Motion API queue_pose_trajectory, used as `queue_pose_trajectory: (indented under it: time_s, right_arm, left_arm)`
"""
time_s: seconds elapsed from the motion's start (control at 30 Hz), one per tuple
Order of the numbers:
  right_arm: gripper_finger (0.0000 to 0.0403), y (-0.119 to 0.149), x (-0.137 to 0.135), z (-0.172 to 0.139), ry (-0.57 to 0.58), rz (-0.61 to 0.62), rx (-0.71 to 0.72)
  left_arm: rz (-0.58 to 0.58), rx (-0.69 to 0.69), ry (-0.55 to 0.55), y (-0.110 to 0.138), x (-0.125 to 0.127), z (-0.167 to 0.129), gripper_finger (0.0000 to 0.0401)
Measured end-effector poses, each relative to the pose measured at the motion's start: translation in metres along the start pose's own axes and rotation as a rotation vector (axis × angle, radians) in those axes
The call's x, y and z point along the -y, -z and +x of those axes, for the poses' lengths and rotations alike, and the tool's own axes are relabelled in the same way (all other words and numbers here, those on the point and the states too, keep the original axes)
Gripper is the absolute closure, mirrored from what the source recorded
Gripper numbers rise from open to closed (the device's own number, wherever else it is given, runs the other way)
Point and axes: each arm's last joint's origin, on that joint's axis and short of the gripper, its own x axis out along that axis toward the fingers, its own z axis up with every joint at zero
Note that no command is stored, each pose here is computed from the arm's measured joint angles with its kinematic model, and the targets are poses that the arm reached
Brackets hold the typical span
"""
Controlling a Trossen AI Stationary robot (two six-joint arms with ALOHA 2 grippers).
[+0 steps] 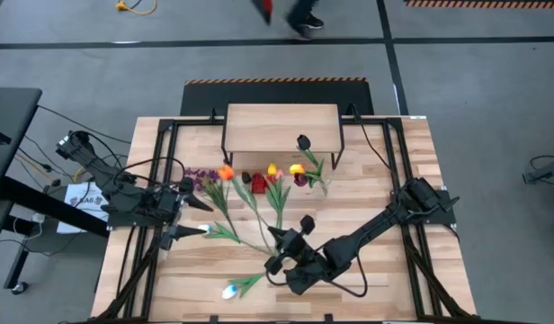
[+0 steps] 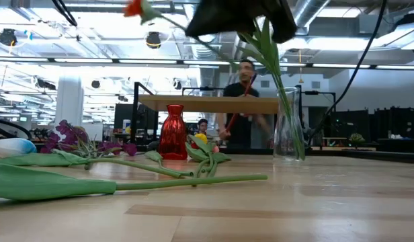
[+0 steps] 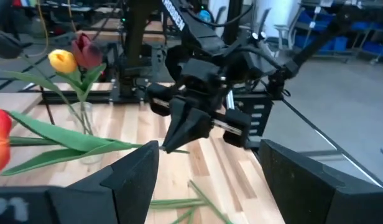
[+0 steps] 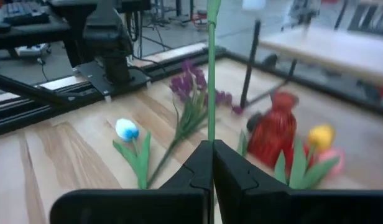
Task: Pick and place flowers into a vace then onto a shelf
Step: Put the orange flower into the transparent vase
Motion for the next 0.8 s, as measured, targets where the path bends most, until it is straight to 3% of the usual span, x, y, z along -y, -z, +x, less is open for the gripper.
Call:
queue_pose_trajectory:
  time_s: [0.33, 0.57, 0.8]
  right_arm:
    - [0.0403, -0.039, -0.007, 0.013, 0.010, -0.083, 0.159]
    - [0.0403, -0.068, -0.009, 0.016, -0.111, -0.123, 0.304]
    - [0.0403, -0.073, -0.007, 0.022, -0.171, -0.134, 0.330]
  left_arm:
    - [-0.025, 0.043, -0.100, -0.003, -0.002, 0.000, 0.0134]
    - [-0.048, 0.134, -0.180, -0.011, -0.001, 0.010, 0.0134]
    - [-0.025, 0.225, -0.194, -0.019, 0.001, 0.021, 0.0134]
